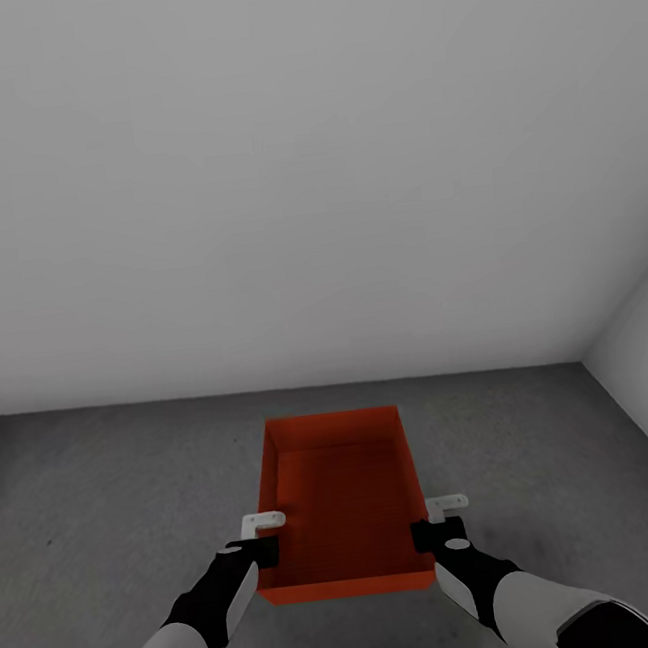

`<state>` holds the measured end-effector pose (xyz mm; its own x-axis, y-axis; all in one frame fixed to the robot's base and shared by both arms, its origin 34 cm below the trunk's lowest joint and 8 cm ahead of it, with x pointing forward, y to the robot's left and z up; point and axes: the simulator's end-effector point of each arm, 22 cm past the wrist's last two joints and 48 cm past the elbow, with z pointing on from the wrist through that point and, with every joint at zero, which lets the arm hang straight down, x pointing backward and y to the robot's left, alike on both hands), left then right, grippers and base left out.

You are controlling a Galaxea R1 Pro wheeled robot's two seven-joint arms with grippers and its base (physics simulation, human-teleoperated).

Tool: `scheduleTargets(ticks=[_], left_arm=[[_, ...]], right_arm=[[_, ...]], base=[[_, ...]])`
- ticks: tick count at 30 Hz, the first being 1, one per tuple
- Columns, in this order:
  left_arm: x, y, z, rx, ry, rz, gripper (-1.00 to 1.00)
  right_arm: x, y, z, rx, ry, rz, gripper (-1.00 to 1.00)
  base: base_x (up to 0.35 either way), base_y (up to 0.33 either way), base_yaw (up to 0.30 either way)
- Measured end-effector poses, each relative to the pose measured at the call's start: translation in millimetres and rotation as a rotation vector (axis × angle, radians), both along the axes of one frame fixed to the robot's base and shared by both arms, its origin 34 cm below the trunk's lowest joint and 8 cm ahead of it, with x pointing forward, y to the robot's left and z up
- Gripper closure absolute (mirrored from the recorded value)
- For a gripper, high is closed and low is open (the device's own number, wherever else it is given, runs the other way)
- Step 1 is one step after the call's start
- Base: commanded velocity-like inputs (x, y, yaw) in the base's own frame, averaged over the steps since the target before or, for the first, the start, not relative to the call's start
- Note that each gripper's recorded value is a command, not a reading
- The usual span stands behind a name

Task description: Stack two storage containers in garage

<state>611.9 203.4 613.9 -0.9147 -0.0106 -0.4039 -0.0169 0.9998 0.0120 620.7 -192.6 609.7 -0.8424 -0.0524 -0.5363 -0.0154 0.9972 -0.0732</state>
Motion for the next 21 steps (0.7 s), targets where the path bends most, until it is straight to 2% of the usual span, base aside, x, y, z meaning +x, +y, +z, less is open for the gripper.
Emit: scheduleTargets(ticks=[21], left_arm=[[-11,-1,-16,0.0,0.034,-0.001,1.0]], right_arm=[[-12,-1,-17,0.002,0.034,-0.001,1.0]], base=[[0.0,0.0,0.0]])
